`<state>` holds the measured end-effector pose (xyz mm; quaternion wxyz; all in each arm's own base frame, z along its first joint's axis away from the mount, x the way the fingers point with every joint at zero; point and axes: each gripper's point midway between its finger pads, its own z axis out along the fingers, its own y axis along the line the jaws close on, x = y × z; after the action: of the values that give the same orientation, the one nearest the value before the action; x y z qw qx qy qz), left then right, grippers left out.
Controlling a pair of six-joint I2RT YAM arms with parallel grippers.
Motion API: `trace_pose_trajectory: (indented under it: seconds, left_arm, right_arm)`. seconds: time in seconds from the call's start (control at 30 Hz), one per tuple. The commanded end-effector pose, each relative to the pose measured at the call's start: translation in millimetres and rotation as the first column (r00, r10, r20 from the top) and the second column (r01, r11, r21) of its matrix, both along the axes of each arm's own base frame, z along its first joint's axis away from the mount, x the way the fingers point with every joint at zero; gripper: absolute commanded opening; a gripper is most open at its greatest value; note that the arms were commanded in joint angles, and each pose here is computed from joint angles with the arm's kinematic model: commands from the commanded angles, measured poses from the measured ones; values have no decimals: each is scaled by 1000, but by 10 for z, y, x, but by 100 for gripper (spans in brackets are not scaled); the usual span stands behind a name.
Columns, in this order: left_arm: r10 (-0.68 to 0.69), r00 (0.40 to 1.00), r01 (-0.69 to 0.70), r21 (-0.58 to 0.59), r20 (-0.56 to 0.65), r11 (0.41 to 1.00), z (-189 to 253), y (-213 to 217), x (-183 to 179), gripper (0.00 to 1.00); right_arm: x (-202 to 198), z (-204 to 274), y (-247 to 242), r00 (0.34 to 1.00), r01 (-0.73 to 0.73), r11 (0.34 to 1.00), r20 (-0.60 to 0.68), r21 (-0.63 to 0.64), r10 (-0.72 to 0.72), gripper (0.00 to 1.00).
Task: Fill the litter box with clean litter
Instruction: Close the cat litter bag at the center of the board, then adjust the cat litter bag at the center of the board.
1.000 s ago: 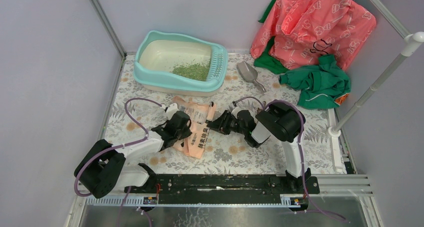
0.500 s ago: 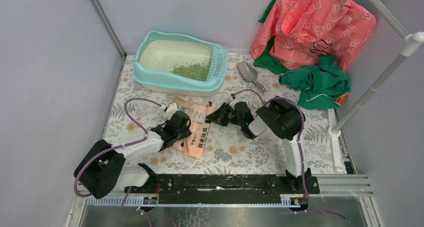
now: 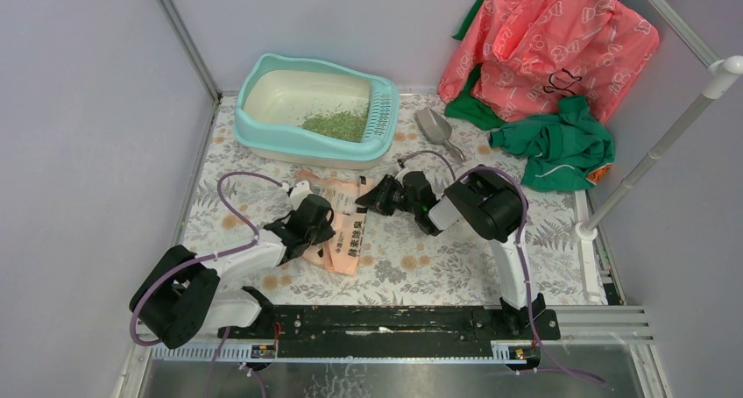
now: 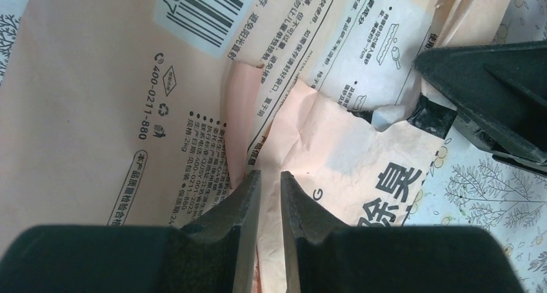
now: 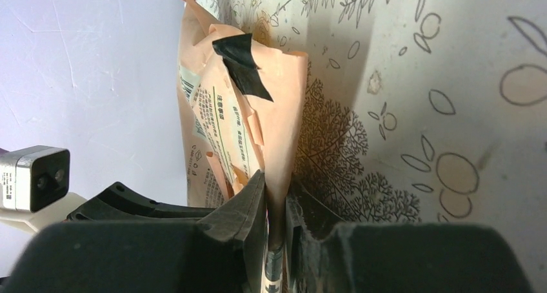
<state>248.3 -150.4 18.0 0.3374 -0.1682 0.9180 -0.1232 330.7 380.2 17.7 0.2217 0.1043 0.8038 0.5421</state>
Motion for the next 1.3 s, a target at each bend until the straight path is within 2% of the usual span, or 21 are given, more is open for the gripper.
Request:
trace_pose_trajectory:
  seconds: [0.0,0.13,1.03,1.2,1.27]
  left_arm:
    - [-14,999,16,51,-52,999,-146,131,-140,24]
    - [-16,999,18,47,-52,999,-143,125,-141,24]
    - [-23,999,24,32,-46,999,-133,125,-145,24]
    - [-26,999,27,28,-46,999,-132,122,-150,24]
    - [-27,999,27,20,-39,999,-111,114,-145,24]
  right_arm:
    - [134,159,91,998,-16,999,64,30,14,21]
    - [141,174,150,997,-44,998,64,44,41,26]
    - [77,80,448,989,-141,988,48,60,139,31]
    - [4,40,518,984,-175,984,41,39,174,25]
    - [-26,41,546,981,-189,982,44,20,188,14]
